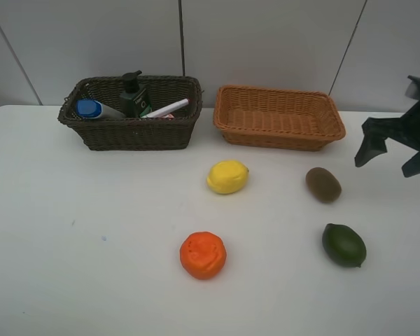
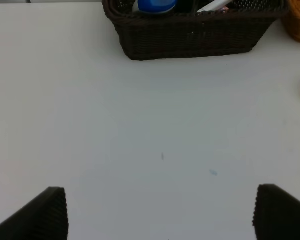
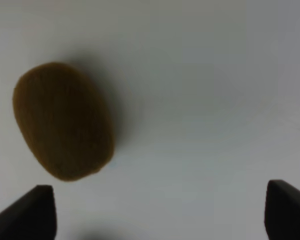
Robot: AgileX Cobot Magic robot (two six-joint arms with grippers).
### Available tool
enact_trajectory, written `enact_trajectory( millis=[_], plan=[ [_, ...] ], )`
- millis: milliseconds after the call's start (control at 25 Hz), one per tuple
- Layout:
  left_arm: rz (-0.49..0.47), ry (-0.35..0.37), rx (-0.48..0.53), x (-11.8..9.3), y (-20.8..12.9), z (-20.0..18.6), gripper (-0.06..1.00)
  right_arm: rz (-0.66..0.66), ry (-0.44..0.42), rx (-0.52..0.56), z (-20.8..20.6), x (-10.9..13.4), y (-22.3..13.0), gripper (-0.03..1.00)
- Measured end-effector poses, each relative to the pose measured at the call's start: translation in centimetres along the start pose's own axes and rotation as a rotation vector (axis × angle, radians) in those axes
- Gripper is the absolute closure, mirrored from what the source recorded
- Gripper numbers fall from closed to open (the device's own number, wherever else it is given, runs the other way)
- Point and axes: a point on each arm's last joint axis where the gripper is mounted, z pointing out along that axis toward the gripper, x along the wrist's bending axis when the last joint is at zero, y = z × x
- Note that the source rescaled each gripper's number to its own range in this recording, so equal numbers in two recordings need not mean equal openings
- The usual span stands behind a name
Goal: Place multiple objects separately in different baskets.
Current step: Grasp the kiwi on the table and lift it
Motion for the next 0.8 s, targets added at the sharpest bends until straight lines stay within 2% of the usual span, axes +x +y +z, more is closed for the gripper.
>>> enact_trajectory(
  millis=[360, 520, 800],
  plan=[
    [0.000, 0.000, -0.001, 0.0, 0.0, 0.0, -0.02, -0.192, -0.004, 0.084, 4.6, 4.0, 3.9, 0.01],
    [0.000, 0.000, -0.001, 0.0, 0.0, 0.0, -0.02, -0.264, -0.039, 0.128, 6.6, 4.9, 4.0, 0.01],
    [0.000, 0.000, -0.001, 0.0, 0.0, 0.0, -0.02, -0.269, -0.043, 0.131, 8.9, 4.8, 4.2, 0.01]
  ],
)
